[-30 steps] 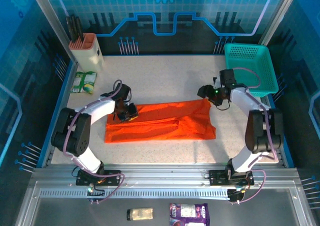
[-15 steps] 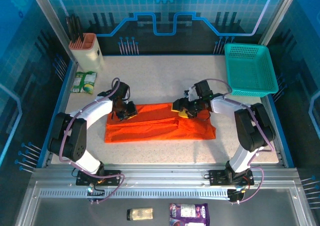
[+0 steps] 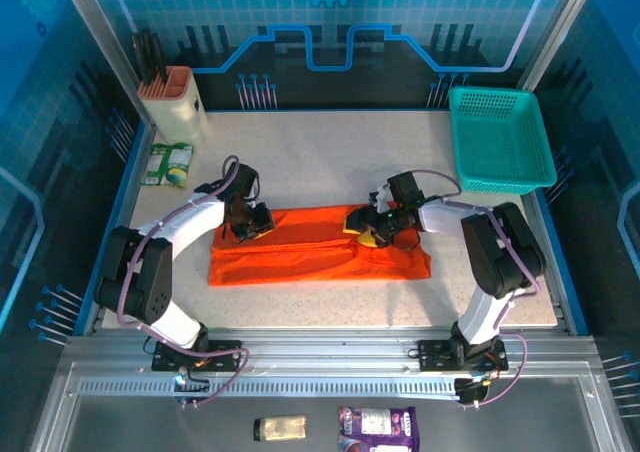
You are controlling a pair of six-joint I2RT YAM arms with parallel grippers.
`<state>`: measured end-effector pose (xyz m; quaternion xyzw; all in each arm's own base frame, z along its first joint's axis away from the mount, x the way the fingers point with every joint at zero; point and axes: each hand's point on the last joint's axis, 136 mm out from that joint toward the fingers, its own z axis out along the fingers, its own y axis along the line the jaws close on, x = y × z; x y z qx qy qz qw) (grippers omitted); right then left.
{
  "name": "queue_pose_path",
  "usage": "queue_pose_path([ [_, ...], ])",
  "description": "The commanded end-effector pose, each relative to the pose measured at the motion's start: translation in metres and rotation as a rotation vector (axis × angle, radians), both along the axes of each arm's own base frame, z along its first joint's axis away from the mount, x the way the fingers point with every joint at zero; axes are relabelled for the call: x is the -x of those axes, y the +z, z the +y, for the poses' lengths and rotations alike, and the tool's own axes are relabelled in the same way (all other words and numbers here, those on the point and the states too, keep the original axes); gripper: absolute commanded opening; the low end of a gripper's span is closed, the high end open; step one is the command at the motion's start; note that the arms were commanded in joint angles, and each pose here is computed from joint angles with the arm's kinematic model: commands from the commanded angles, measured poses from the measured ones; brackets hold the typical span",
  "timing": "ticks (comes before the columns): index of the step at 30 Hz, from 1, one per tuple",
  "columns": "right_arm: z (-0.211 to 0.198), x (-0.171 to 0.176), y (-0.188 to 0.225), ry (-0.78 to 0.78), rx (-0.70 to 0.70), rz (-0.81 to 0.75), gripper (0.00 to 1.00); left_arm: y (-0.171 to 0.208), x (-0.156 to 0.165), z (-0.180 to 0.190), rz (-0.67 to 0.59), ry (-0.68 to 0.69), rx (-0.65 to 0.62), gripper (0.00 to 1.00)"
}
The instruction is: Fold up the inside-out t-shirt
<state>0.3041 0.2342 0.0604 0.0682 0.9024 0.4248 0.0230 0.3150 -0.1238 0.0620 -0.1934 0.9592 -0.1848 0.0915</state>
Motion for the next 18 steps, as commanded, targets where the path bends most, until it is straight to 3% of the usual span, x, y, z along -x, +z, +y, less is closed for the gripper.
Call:
queue_pose_path([
  [1,-0.019,0.007,0.020,-0.031,0.034,-0.035,0.66,0.004,0.005,0.008,-0.003,-0.007,-0.030,0.17],
  [8,-0.079,0.042,-0.012,-0.102,0.209,0.046,0.66,0.001,0.003,0.011,0.003,-0.012,-0.043,0.17],
  [12,-0.118,0.057,-0.040,-0.156,0.379,0.080,0.66,-0.004,0.002,0.015,0.011,-0.013,-0.049,0.17],
  [15,-0.133,0.056,-0.044,-0.152,0.477,0.073,0.67,-0.006,0.002,0.017,0.022,-0.020,-0.051,0.17],
  [18,-0.133,0.052,-0.037,-0.140,0.484,0.071,0.67,-0.006,0.002,0.018,0.028,-0.031,-0.053,0.16],
])
